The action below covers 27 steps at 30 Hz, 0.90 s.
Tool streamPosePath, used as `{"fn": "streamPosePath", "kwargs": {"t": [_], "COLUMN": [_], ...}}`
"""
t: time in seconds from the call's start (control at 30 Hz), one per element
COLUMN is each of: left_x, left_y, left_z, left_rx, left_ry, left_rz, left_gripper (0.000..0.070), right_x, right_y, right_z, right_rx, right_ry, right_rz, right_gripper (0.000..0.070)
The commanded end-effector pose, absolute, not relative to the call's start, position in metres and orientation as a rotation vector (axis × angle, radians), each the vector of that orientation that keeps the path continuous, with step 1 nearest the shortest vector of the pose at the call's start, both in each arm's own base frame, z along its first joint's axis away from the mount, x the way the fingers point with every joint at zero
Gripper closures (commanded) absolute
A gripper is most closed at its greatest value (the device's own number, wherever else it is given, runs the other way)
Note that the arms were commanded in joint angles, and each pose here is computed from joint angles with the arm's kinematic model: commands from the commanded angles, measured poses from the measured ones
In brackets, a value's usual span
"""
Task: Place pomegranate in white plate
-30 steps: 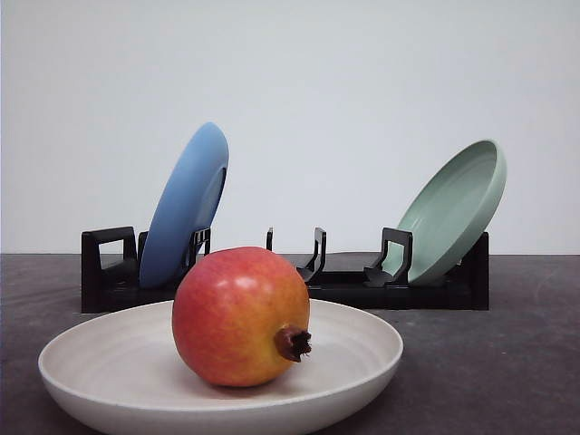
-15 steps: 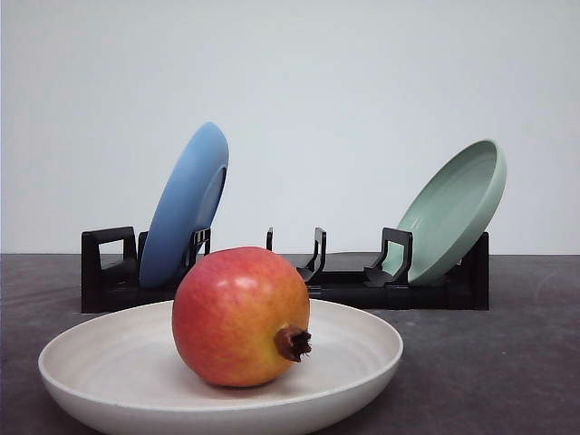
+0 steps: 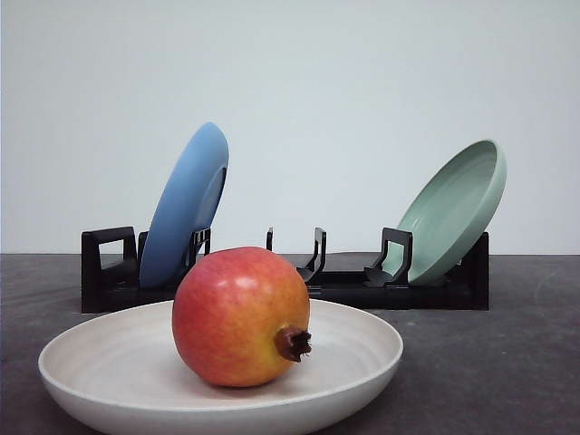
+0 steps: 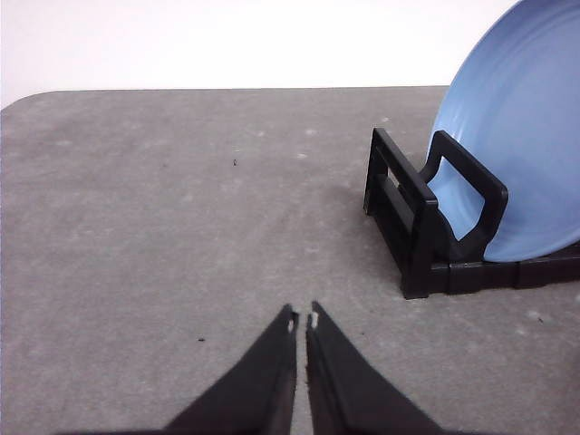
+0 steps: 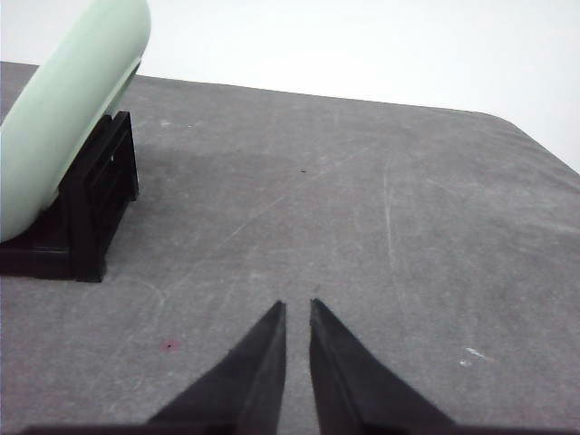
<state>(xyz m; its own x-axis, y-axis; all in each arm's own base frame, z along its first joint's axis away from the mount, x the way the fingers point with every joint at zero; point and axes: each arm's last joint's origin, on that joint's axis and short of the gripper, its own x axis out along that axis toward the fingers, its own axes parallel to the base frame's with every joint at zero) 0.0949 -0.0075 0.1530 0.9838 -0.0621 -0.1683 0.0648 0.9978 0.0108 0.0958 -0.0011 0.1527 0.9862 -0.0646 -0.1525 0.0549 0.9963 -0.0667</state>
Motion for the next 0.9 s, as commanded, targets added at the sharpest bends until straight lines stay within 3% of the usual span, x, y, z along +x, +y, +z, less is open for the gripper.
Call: {"fn": "streamPosePath", "kwargs": {"t": [0.0, 0.87], "left_x": [0.0953, 0.0953], "left_y": [-0.0075, -0.0075], "left_z": [0.1494, 0.1494], "left_rx": [0.022, 0.022], "left_ry": [0.177, 0.177], "left_rz": [-0.067, -0.067], "left_gripper": [0.07, 0.07], "right_x": [0.096, 0.096], "right_y": [-0.0014, -0.0014], "right_z": [0.1523, 0.1523], "right_rx": [-0.07, -0.07], "right_ry": [0.151, 0.151], "right_rz": [-0.065, -0.066], "right_gripper": [0.0654, 0.0654]}}
